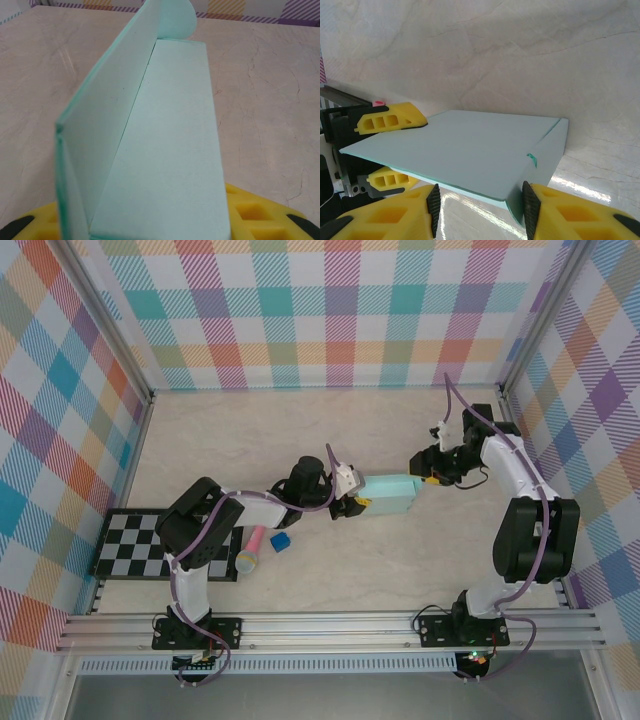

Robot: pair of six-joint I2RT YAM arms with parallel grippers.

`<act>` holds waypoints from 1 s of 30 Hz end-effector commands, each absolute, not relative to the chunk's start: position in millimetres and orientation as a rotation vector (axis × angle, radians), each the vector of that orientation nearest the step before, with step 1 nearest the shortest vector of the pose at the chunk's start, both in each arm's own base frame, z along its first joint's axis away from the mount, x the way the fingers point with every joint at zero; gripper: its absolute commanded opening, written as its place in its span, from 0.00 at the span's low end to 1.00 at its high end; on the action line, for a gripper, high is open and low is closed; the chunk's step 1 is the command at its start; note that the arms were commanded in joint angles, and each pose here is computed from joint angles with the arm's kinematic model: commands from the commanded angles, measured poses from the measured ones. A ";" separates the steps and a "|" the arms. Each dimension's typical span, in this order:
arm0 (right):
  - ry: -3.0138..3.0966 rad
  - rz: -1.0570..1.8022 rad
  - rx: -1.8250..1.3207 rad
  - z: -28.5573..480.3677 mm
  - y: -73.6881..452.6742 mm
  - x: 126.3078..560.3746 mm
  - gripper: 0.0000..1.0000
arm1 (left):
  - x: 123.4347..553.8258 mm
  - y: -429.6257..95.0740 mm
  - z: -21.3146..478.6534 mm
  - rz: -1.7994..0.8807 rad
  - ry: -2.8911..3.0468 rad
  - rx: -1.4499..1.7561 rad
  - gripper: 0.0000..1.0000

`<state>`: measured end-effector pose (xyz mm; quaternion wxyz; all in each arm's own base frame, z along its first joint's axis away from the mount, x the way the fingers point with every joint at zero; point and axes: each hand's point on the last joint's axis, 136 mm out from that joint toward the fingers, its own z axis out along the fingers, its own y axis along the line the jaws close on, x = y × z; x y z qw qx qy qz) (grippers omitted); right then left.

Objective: Fold the paper box

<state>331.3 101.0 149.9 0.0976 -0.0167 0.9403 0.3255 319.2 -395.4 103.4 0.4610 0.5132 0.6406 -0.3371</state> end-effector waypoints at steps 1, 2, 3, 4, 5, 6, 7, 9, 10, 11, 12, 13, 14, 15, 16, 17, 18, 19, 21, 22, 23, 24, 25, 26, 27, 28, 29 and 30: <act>2.776 1.094 -0.038 158.8 114.5 315.9 0.49 | 318.6 -395.7 87.6 -0.809 1.624 1.290 0.28; 2.771 1.111 -0.035 158.3 116.1 315.3 0.48 | 318.8 -395.7 87.5 -0.808 1.625 1.291 0.28; 2.769 1.121 -0.033 157.4 117.3 315.3 0.48 | 318.8 -395.8 86.9 -0.808 1.626 1.292 0.28; 2.773 1.120 -0.025 155.7 117.1 314.8 0.48 | 318.4 -396.1 86.7 -0.809 1.627 1.293 0.28; 2.779 1.113 -0.021 153.7 116.3 314.7 0.48 | 318.9 -396.0 87.1 -0.809 1.626 1.292 0.28; 2.783 1.108 -0.018 152.4 116.1 314.6 0.48 | 319.0 -395.8 86.4 -0.808 1.628 1.295 0.28; 2.785 1.108 -0.013 151.7 116.2 314.6 0.48 | 318.6 -396.6 86.8 -0.809 1.625 1.299 0.28; 2.780 1.121 -0.001 152.6 117.6 314.9 0.46 | 317.9 -396.6 85.7 -0.811 1.625 1.311 0.28; 2.775 1.123 -0.001 153.9 118.0 315.3 0.46 | 317.1 -396.7 85.1 -0.811 1.625 1.318 0.28; 2.775 1.116 0.002 153.6 117.4 315.8 0.46 | 317.0 -397.1 85.3 -0.812 1.626 1.319 0.28; 2.775 1.107 0.004 153.4 117.0 316.3 0.46 | 317.3 -397.3 85.8 -0.812 1.623 1.320 0.28; 2.780 1.102 0.008 152.2 116.6 316.6 0.45 | 317.0 -397.4 85.6 -0.812 1.624 1.321 0.28; 2.781 1.101 0.015 151.6 116.3 317.2 0.45 | 317.2 -397.5 85.7 -0.812 1.623 1.320 0.28; 2.783 1.104 0.028 150.0 116.4 318.1 0.44 | 316.3 -398.0 85.9 -0.813 1.620 1.323 0.28; 2.780 1.113 0.039 149.5 117.4 318.6 0.44 | 316.0 -397.7 84.7 -0.814 1.624 1.324 0.29; 2.777 1.121 0.047 149.5 118.3 319.1 0.44 | 316.2 -397.6 84.5 -0.812 1.624 1.326 0.29; 2.769 1.138 0.062 150.6 119.7 319.8 0.44 | 316.3 -397.9 84.7 -0.811 1.623 1.329 0.29; 2.755 1.156 0.068 152.2 121.8 321.1 0.44 | 316.2 -397.8 84.3 -0.810 1.624 1.332 0.29; 2.743 1.163 0.082 153.5 123.2 322.6 0.43 | 315.6 -398.3 82.9 -0.807 1.625 1.340 0.29; 2.741 1.166 0.093 152.9 123.6 323.3 0.43 | 315.8 -398.0 82.5 -0.806 1.625 1.343 0.28; 2.740 1.177 0.100 152.2 124.6 323.5 0.43 | 314.8 -399.3 82.3 -0.807 1.623 1.351 0.28; 2.738 1.192 0.115 152.1 125.6 324.0 0.43 | 315.1 -398.9 81.3 -0.806 1.626 1.352 0.29; 2.735 1.204 0.120 152.4 127.1 324.0 0.43 | 315.3 -399.3 82.3 -0.805 1.623 1.352 0.28; 2.735 1.207 0.123 152.1 127.7 324.0 0.43 | 315.0 -399.5 81.8 -0.805 1.625 1.353 0.28; 2.736 1.202 0.136 151.6 127.0 324.6 0.43 | 315.7 -399.4 82.1 -0.805 1.625 1.352 0.28; 2.737 1.209 0.148 151.7 127.6 324.8 0.43 | 315.0 -399.8 82.4 -0.804 1.622 1.355 0.28; 2.735 1.220 0.159 152.2 128.3 325.2 0.43 | 314.2 -399.8 81.6 -0.805 1.623 1.359 0.28; 2.729 1.234 0.173 153.7 129.2 326.5 0.43 | 313.2 -399.9 80.4 -0.805 1.625 1.364 0.28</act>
